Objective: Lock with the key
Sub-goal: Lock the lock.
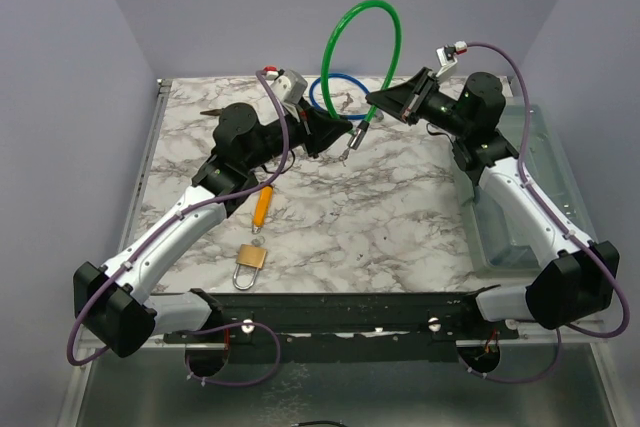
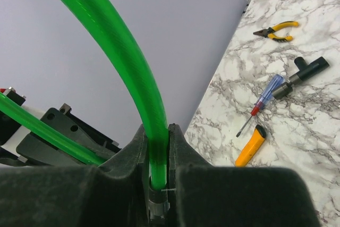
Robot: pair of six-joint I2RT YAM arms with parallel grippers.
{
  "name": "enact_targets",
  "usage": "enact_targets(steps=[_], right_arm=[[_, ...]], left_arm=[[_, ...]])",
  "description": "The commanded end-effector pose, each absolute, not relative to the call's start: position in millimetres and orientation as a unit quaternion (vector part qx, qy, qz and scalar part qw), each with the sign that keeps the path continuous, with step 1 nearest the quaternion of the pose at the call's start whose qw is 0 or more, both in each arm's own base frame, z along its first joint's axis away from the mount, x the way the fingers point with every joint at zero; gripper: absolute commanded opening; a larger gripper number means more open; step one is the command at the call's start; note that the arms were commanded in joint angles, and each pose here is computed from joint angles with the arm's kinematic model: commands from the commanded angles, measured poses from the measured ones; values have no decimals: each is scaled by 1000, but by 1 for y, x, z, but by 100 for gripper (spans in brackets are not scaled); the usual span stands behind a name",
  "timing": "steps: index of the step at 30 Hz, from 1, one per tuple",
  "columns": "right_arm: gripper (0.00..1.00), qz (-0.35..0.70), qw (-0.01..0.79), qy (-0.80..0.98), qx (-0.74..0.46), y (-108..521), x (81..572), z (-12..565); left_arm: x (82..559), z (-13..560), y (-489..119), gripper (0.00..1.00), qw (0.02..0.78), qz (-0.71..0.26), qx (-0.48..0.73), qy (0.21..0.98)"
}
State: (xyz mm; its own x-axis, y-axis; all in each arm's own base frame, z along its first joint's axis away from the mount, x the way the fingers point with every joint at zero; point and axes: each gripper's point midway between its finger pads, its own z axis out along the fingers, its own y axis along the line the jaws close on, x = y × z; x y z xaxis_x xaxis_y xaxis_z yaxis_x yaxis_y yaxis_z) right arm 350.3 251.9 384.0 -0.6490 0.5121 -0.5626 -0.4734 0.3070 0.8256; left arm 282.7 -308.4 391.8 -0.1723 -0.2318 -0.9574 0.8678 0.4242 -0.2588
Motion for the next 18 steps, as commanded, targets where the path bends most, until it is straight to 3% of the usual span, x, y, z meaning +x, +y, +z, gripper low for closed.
enact_targets(steps=[1,3,8,18], right_arm=[[0,628,448,635,-33,258,336,437],[0,629,446,636,-31,258,336,434],[0,626,454,633,-42,256,336,431],[0,625,494,600,-71,243,341,443]], left_arm=[[259,363,-323,0,527,-493,310,619],[259,364,-322,0,529,-489,312,619],[271,376,-315,14,554,-461,294,627],[288,417,-299,29,613,-418,279,610]])
